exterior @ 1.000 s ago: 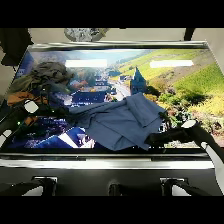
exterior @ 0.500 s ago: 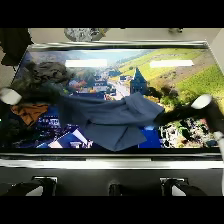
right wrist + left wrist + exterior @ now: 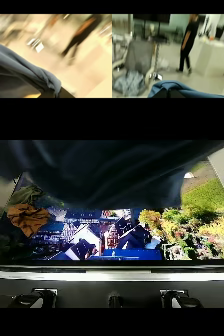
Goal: Fold the shirts.
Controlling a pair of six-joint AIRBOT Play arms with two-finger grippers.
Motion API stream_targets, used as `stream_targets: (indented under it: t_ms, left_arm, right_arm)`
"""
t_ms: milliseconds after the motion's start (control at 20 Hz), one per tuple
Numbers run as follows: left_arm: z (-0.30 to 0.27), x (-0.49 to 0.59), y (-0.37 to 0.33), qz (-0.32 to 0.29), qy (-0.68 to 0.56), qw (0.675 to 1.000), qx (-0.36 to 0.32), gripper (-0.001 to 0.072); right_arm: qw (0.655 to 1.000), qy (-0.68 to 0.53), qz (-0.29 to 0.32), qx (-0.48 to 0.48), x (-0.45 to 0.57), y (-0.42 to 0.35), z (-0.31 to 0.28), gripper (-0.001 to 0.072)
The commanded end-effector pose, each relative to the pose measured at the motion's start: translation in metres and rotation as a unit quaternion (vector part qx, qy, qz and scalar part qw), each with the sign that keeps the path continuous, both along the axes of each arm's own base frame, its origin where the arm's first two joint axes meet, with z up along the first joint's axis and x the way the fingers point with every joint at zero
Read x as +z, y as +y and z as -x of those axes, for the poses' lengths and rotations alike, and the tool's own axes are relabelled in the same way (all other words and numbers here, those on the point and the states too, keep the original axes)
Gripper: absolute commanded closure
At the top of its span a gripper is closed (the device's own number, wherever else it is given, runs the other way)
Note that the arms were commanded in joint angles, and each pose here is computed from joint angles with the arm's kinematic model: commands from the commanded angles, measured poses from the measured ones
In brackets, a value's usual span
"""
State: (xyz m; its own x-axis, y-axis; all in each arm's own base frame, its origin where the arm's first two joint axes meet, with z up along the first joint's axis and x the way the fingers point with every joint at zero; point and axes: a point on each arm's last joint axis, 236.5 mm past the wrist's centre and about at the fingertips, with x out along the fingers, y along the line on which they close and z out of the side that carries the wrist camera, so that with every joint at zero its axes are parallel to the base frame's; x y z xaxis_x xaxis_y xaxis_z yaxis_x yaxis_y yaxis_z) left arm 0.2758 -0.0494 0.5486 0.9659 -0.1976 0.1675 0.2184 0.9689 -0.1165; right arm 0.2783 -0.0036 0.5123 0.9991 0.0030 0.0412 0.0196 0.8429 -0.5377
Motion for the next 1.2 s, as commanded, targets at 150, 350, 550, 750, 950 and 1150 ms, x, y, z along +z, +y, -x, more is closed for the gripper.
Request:
stream_targets:
  t_ms: [150, 350, 550, 750, 950, 1150]
  left_arm:
    - [0.080, 0.056, 0.008, 0.023, -0.091, 0.996, 0.002, 0.0681]
    - [0.046, 0.032, 0.016, 0.005, -0.046, 0.998, 0.030, 0.0680]
    - [-0.056, -0.078, 0.025, -0.040, 0.140, 0.987, 0.060, 0.0679]
    - [-0.170, -0.260, 0.018, -0.072, 0.345, 0.934, 0.050, 0.0679]
    - [-0.246, -0.419, 0.014, -0.081, 0.460, 0.883, 0.043, 0.0679]
    - [-0.281, -0.505, 0.001, -0.055, 0.500, 0.864, 0.028, 0.0678]
  right_arm:
    - [0.998, -0.063, 0.008, -0.025, 0.039, -0.005, 0.068, 0.0673]
    - [0.999, 0.032, 0.006, -0.024, -0.005, -0.007, 0.042, 0.0673]
    - [0.935, 0.355, -0.011, -0.019, -0.164, -0.015, -0.021, 0.0673]
    - [0.833, 0.550, -0.060, 0.003, -0.330, -0.009, -0.105, 0.0673]
    - [0.823, 0.554, -0.123, 0.028, -0.453, 0.006, -0.212, 0.0673]
    - [0.832, 0.507, -0.222, 0.042, -0.516, 0.026, -0.280, 0.0672]
